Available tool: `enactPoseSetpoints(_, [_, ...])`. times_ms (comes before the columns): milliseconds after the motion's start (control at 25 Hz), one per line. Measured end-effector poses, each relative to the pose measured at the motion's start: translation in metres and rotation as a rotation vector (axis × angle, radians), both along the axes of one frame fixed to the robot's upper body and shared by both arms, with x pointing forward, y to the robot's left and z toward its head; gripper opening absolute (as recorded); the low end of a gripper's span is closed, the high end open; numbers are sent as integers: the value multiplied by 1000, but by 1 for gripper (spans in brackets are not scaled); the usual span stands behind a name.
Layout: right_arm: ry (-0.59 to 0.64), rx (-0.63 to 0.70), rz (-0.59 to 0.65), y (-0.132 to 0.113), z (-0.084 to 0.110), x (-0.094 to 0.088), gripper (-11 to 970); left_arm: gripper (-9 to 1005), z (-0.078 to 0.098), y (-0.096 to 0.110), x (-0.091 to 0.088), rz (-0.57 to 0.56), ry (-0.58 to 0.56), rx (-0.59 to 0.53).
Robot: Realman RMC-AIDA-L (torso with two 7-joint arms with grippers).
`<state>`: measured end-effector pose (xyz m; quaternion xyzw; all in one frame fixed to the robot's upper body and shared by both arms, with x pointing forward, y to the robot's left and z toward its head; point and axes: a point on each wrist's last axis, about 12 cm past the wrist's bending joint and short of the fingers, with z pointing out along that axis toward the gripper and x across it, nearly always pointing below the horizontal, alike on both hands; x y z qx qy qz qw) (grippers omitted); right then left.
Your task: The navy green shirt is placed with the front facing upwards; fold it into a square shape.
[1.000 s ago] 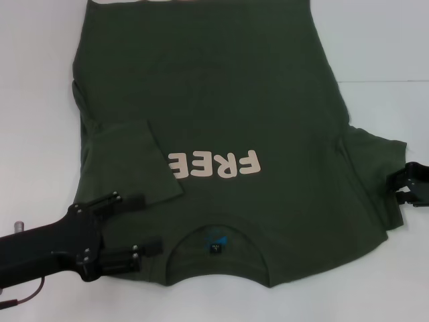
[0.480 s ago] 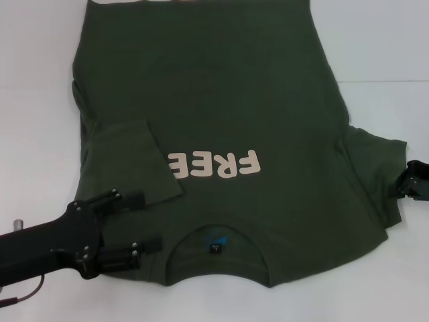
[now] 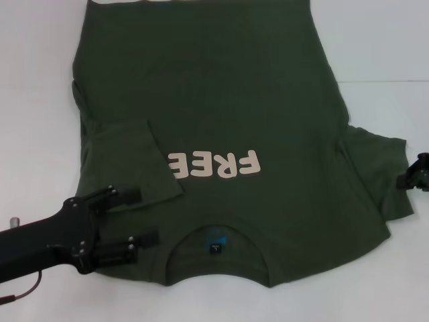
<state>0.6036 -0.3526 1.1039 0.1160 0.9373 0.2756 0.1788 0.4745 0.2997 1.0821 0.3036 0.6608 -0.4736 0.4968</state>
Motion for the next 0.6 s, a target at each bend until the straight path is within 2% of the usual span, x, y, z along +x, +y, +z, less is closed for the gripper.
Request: enactPoseSetpoints(600, [-198,169,-91,-34,20,-12,15,919,3,7,0,39,8,-23])
